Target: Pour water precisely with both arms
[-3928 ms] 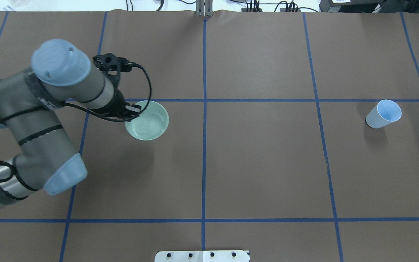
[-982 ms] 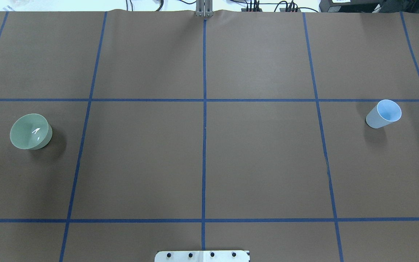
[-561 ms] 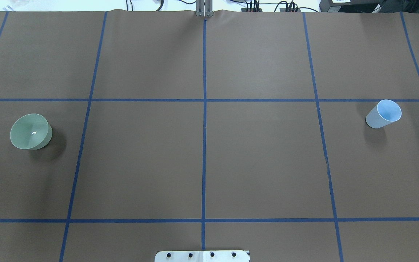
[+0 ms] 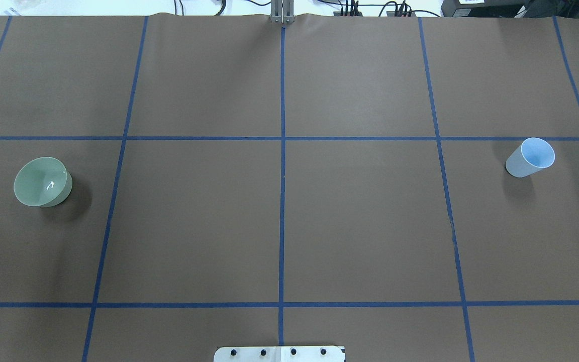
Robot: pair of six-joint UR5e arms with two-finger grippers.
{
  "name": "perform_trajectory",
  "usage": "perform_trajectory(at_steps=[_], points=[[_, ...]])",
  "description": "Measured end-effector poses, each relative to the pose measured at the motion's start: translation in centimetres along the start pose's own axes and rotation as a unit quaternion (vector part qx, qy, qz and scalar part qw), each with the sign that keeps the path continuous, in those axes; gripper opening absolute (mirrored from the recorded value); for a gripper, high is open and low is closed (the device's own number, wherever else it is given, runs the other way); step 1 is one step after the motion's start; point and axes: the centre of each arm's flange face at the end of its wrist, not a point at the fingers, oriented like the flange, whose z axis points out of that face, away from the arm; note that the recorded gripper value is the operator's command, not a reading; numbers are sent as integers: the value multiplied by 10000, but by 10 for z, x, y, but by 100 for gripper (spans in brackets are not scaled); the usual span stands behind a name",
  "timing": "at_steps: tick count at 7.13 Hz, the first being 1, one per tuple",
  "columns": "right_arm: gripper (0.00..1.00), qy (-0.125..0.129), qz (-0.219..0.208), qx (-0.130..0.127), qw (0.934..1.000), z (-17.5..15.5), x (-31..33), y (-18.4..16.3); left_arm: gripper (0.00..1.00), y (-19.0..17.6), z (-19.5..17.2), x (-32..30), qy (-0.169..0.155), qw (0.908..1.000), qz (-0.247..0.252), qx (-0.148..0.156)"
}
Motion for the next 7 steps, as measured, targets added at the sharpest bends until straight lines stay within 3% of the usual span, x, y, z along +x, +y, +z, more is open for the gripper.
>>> perform_trajectory(at_steps=[7], points=[[100,-9,12,-14,10000,2,1,1,100,8,5,0,25,10000,-15,-49]])
